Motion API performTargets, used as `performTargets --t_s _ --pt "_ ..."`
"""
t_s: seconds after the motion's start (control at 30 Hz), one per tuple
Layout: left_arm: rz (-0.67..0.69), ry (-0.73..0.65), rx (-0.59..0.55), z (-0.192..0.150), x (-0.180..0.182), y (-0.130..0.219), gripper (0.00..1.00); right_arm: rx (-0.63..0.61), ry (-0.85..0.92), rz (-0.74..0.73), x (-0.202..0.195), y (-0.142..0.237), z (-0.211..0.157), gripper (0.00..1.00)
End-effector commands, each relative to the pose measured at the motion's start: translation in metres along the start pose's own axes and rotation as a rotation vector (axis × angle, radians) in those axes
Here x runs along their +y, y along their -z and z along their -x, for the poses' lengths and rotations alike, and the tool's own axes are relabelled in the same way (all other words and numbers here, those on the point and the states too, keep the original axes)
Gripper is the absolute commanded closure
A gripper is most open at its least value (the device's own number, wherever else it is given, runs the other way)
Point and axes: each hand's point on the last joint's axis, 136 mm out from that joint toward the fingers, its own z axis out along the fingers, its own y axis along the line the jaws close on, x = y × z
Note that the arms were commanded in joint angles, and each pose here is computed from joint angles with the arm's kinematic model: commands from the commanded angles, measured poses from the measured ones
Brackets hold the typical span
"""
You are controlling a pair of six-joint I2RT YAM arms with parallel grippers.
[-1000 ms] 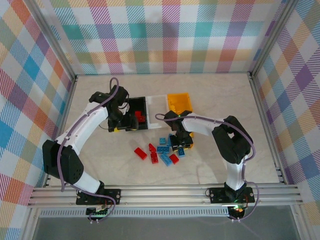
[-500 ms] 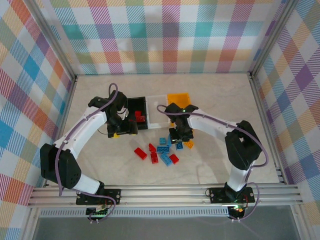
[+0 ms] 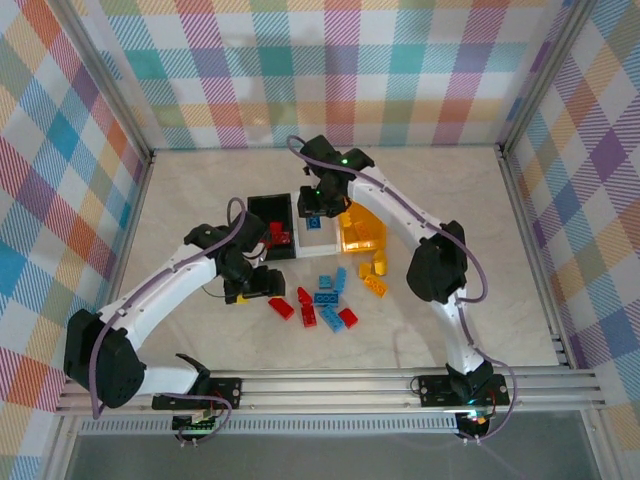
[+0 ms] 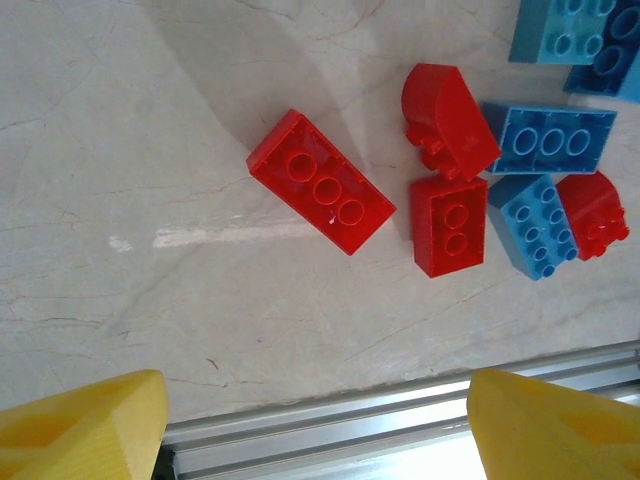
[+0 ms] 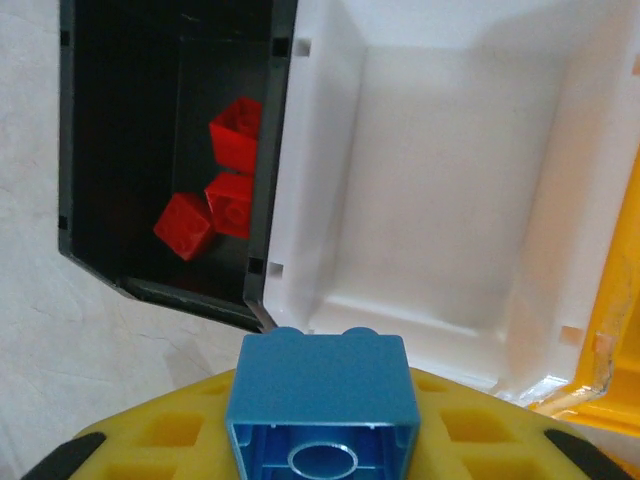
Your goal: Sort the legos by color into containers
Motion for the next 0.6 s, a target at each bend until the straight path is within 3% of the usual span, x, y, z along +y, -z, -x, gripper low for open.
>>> performTargets --t_s 0.0,0.27,0.57 --pt "0.014 0.028 -0.030 -0.004 0.005 0.007 0.21 0.109 -0.006 -0.023 -0.014 -0.014 -0.023 0.65" --pt "-0.008 0.077 0.008 -0.010 0.005 -0.011 0.21 0.080 -0.058 -0.002 -0.035 -0.042 0.000 0.63" --pt "-0.016 0.131 0.035 -0.007 0.004 -0.032 0.21 0.087 -0.096 0.009 -0.047 -0.065 0.017 0.50"
